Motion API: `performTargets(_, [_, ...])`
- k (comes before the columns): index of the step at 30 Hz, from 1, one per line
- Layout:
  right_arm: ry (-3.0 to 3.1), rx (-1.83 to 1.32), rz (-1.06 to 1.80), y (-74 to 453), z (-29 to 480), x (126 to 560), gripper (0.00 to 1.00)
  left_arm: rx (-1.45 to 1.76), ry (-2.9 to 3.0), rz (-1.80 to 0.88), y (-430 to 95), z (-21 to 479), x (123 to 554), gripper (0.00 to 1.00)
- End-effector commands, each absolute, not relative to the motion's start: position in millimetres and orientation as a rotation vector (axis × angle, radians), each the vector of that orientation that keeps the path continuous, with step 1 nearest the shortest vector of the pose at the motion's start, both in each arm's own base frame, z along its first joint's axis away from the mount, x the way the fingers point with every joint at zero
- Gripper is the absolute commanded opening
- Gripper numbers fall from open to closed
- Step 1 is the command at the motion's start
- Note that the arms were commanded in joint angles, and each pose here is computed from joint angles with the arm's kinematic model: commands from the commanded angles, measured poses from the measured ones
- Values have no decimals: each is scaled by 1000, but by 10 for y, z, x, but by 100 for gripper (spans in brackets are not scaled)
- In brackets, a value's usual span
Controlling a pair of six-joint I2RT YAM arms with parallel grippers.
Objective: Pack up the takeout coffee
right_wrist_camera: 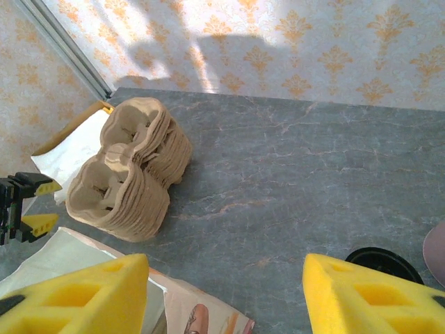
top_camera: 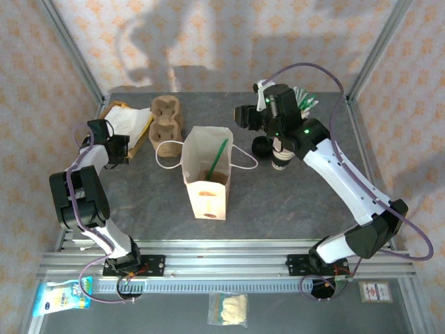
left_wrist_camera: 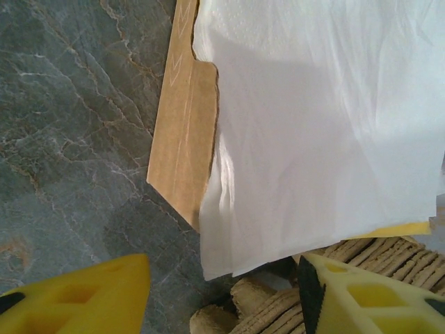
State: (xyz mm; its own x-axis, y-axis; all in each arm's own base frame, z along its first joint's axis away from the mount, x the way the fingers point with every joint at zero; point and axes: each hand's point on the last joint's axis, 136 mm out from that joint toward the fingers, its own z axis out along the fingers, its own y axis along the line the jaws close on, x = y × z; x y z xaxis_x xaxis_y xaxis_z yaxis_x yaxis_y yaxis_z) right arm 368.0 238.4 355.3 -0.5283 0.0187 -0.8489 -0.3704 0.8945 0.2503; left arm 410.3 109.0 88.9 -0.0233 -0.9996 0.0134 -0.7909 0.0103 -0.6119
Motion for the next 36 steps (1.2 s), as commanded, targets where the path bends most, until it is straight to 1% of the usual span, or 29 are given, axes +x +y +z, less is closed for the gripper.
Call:
performTargets(1, [2042, -254, 499, 2339, 3646, 3669, 60, -1800, 1846, -685, 1111, 1012, 4255, 56])
performTargets(9, [2045, -252, 499, 2338, 3631, 3663, 60, -1799, 1833, -700, 1120, 1013, 4319, 49])
performTargets(13, [2046, -254, 497, 2336, 3626, 3664, 60, -1797, 1828, -702, 1131, 999, 4343, 43])
performTargets(20, [2042, -249, 491, 2322, 3638, 3667, 60, -1801, 1834, -698, 1133, 962, 4348, 27])
performTargets(23, [2037, -246, 487, 2314, 3653, 3670, 60, -1806, 1838, -692, 1131, 936, 4331, 23])
performTargets(28, [2029, -245, 482, 2301, 3690, 3667, 60, -1813, 1834, -691, 1135, 912, 4329, 10])
performTargets(31, [2019, -244, 481, 2289, 3737, 3659, 60, -1803, 1817, -693, 1159, 991, 4361, 0])
performTargets(36, [1986, -238, 473, 2253, 3882, 3650, 60, -1739, 1776, -692, 1223, 1318, 4455, 0])
